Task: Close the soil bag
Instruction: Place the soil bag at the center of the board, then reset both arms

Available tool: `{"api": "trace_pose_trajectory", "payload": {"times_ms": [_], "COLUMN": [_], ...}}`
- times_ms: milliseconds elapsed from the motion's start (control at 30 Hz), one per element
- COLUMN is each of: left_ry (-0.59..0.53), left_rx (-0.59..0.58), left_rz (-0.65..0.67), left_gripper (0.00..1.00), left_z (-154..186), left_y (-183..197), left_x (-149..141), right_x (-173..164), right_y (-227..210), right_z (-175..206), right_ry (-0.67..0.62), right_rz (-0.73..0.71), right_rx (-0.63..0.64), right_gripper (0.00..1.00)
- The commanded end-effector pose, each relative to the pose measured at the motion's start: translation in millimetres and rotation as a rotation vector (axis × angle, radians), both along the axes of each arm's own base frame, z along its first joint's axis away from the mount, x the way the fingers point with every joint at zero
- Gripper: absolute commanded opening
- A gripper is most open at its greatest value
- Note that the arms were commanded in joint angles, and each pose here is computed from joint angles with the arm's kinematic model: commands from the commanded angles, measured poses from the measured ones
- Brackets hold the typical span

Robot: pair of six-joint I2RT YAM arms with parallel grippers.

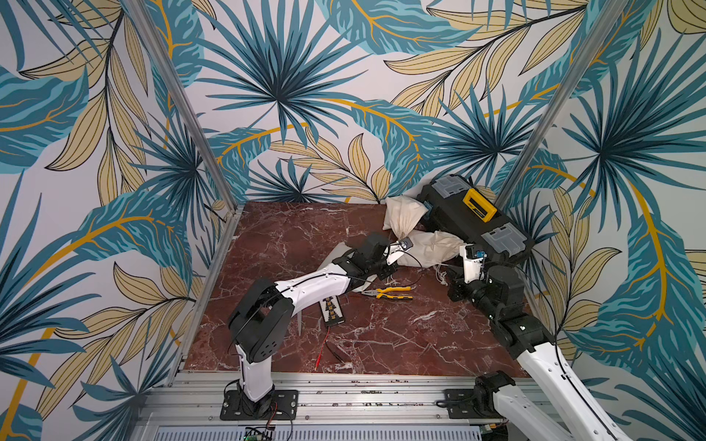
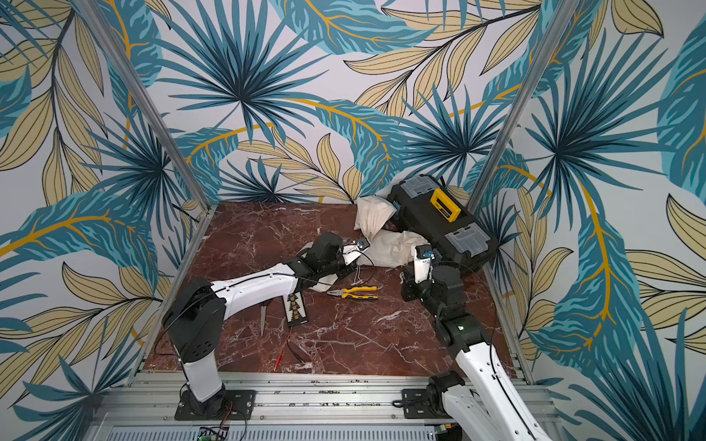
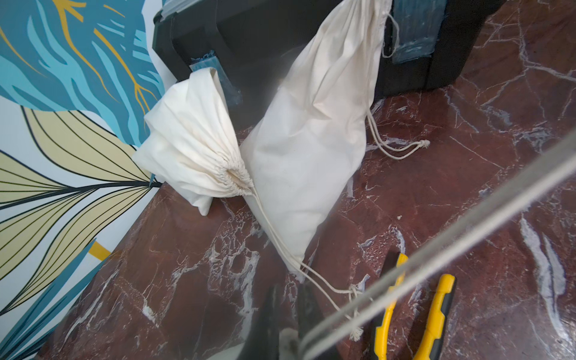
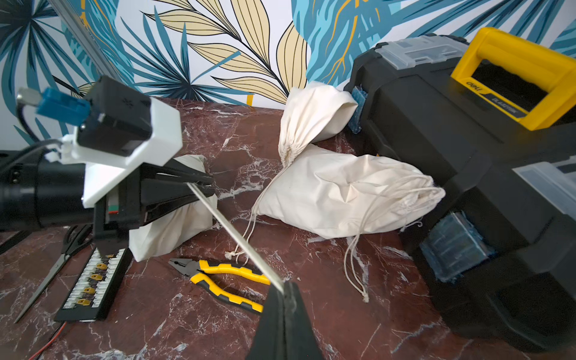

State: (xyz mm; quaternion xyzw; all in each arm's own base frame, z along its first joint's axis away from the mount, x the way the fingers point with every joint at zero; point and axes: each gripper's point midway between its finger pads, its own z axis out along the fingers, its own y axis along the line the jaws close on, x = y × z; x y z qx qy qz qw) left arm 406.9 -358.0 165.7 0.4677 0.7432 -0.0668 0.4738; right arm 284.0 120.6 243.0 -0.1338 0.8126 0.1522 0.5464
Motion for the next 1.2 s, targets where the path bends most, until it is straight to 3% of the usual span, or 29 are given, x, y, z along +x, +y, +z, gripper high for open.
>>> {"api": "trace_pose_trajectory", "payload": {"times_ms": [0, 67, 133, 200, 300, 433, 500, 567, 667, 767, 833, 933, 1033, 1167], "left_ry": [0.172, 0.114, 0.081, 0.054, 0.099, 0.201, 0.198, 0.206, 0.182, 0.114, 0.115, 0.093, -0.064, -0.242], "left_rx": [0.663, 0.617, 0.519, 0.427, 0.331, 0.232, 0.17, 0.092, -0.067, -0.21, -0.322, -0.45, -0.467, -0.389], "left_rz": [0.805, 0.803, 0.721, 0.579, 0.407, 0.336, 0.32, 0.279, 0.201, 0.219, 0.267, 0.453, 0.766, 1.035], "left_gripper": [0.13, 0.12, 0.13, 0.15, 0.19, 0.22, 0.33, 0.56, 0.79, 0.98, 1.0, 1.0, 1.0, 1.0], "left_z": [-80.2, -51.3, -35.1, -34.8, -56.2, -77.6, -69.7, -49.8, -3.1, 40.8, 57.7, 63.5, 59.6, 55.3], "left_y": [292.4, 286.6, 255.5, 203.7, 139.9, 96.8, 82.1, 67.9, 54.4, 69.8, 93.2, 155.5, 243.5, 327.8], "left_x": [41.7, 54.0, 53.1, 41.4, 14.9, -8.0, -11.0, -18.9, -35.9, -46.2, -47.6, -38.9, -35.6, -51.1], "right_x": [26.5, 35.9, 41.7, 44.5, 45.3, 43.4, 42.7, 40.6, 34.2, 25.4, 19.2, 12.6, 15.8, 30.3], "right_y": [-87.2, -72.1, -58.6, -47.3, -39.1, -37.2, -45.2, -55.0, -74.1, -104.4, -119.2, -135.8, -142.9, -135.1], "right_z": [49.2, 26.0, 7.4, -9.4, -30.5, -43.2, -43.7, -39.4, -24.5, -21.1, -26.7, -30.2, -45.9, -64.8], "right_ry": [-0.202, -0.141, -0.101, -0.069, -0.036, -0.047, -0.06, -0.093, -0.187, -0.27, -0.317, -0.412, -0.41, -0.397], "right_rz": [-0.445, -0.38, -0.322, -0.274, -0.244, -0.232, -0.273, -0.319, -0.407, -0.557, -0.624, -0.7, -0.743, -0.704], "right_rx": [0.038, 0.055, 0.086, 0.123, 0.164, 0.18, 0.166, 0.155, 0.151, 0.123, 0.069, -0.002, -0.05, -0.088], "right_gripper": [0.0, 0.0, 0.0, 0.0, 0.01, 0.29, 0.46, 0.59, 0.78, 0.91, 0.99, 0.99, 0.99, 0.99]}}
